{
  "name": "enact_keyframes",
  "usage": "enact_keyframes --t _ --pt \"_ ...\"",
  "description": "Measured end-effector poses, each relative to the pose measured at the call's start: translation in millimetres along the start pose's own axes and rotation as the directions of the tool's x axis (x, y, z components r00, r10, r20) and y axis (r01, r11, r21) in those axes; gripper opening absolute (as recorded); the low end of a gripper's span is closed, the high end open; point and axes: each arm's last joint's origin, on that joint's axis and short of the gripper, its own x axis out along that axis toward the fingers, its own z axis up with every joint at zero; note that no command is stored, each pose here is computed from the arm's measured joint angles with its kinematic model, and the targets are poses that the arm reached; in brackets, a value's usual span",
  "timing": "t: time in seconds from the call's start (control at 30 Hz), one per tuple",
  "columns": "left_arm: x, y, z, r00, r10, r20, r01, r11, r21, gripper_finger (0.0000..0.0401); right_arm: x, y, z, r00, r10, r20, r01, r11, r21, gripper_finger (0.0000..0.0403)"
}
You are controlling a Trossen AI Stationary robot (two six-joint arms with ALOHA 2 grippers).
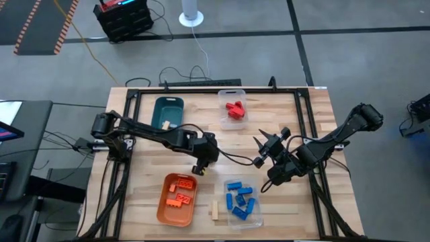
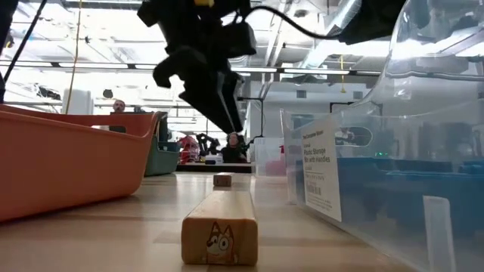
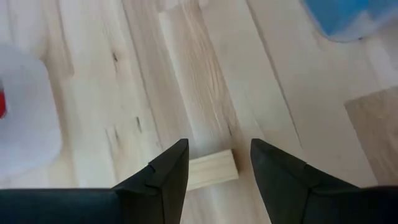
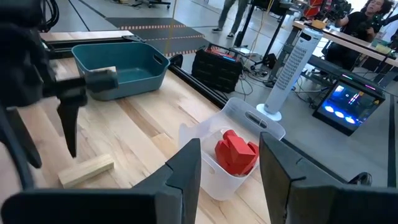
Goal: Sort blocks
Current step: Put the brown wooden block into the blue bin
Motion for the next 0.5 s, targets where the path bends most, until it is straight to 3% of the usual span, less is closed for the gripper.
enact_keyframes --t 0.17,0.27,0.37,0.5 --pt "1.1 0.8 -0.2 1.000 0.000 0.000 0.000 1.000 -0.021 0.0169 0.0 0.0 0.0 1.000 0.000 0.000 0.000 1.000 0.000 0.0136" --pt "7.1 -2.4 -4.1 0.999 -0.012 -0.043 0.017 0.993 0.120 0.0169 0.0 0.0 0.0 1.000 0.000 0.000 0.000 1.000 0.000 0.0136" --pt "7.6 -5.2 -6.3 0.998 -0.010 -0.067 0.032 0.942 0.334 0.0169 0.0 0.1 0.1 1.000 0.000 0.000 0.000 1.000 0.001 0.0136" --pt "7.6 -4.2 -6.8 0.998 -0.001 -0.070 0.040 0.833 0.552 0.0169 0.0 0.2 0.2 1.000 0.001 0.001 -0.001 1.000 0.003 0.0136"
